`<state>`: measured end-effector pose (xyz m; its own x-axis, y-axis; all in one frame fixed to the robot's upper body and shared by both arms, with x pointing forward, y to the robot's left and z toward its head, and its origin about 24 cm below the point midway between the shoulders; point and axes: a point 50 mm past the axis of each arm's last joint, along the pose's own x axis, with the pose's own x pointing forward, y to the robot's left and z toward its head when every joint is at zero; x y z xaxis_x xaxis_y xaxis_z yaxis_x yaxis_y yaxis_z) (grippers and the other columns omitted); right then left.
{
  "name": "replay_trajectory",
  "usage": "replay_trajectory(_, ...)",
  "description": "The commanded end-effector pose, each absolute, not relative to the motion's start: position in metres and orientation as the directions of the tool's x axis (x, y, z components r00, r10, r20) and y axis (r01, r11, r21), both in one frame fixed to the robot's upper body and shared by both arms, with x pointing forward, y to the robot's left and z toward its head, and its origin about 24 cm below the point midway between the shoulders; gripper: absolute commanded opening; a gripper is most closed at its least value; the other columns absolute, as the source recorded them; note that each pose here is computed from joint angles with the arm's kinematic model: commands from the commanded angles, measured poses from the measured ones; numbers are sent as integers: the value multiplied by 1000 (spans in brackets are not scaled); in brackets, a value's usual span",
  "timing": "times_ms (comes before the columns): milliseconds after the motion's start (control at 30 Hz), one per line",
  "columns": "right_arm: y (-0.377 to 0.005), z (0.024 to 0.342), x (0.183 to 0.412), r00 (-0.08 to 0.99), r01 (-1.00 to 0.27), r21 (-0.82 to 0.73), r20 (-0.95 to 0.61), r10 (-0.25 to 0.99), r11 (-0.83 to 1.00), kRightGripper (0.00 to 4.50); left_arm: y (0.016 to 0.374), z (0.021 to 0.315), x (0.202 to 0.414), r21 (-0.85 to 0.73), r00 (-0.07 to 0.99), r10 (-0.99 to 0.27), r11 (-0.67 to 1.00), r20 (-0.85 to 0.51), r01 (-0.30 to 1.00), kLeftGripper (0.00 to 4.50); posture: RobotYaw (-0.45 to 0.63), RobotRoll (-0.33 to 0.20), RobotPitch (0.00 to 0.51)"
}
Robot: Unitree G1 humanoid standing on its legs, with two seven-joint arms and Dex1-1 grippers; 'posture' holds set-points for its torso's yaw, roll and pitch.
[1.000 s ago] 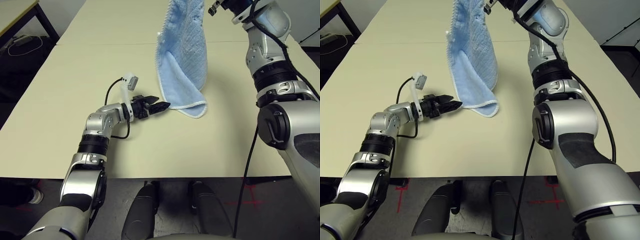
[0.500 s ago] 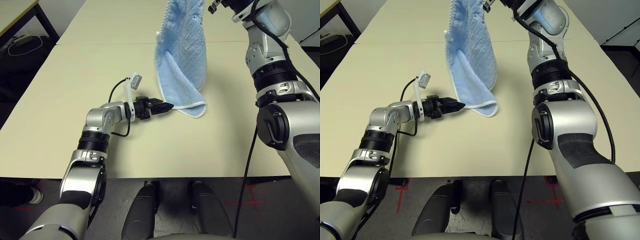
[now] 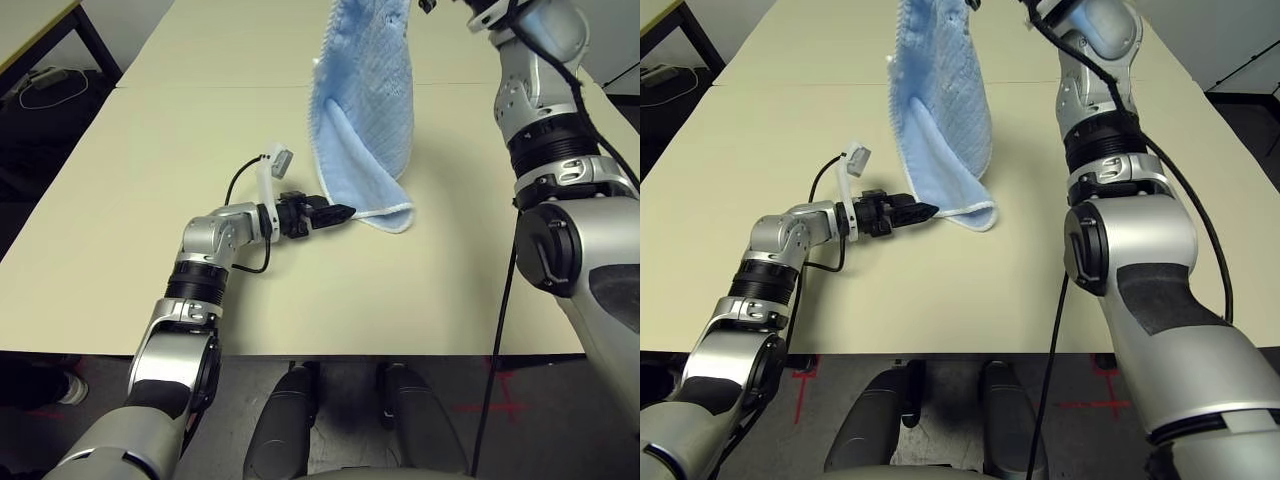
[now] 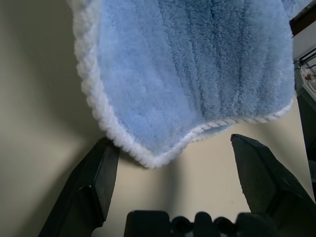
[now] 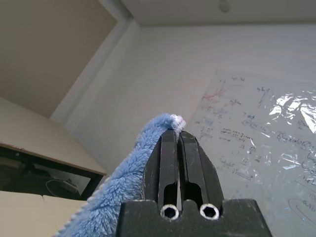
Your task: Fold the towel and set it aside.
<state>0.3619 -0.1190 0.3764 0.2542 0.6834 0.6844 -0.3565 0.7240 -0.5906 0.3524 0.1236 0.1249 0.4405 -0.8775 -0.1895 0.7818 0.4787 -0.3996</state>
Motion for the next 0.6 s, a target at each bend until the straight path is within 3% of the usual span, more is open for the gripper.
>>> replay_trajectory(33, -118, 386, 356, 214, -347, -595, 703, 679, 725, 49, 117, 107, 348, -441, 412, -874, 486, -257, 755, 4500, 3, 0, 227)
replay_trajectory(600, -126, 384, 362, 268, -336, -572, 703, 659, 748, 49, 121, 93, 331, -464, 339, -878, 468, -338, 752, 4500, 8, 0, 229)
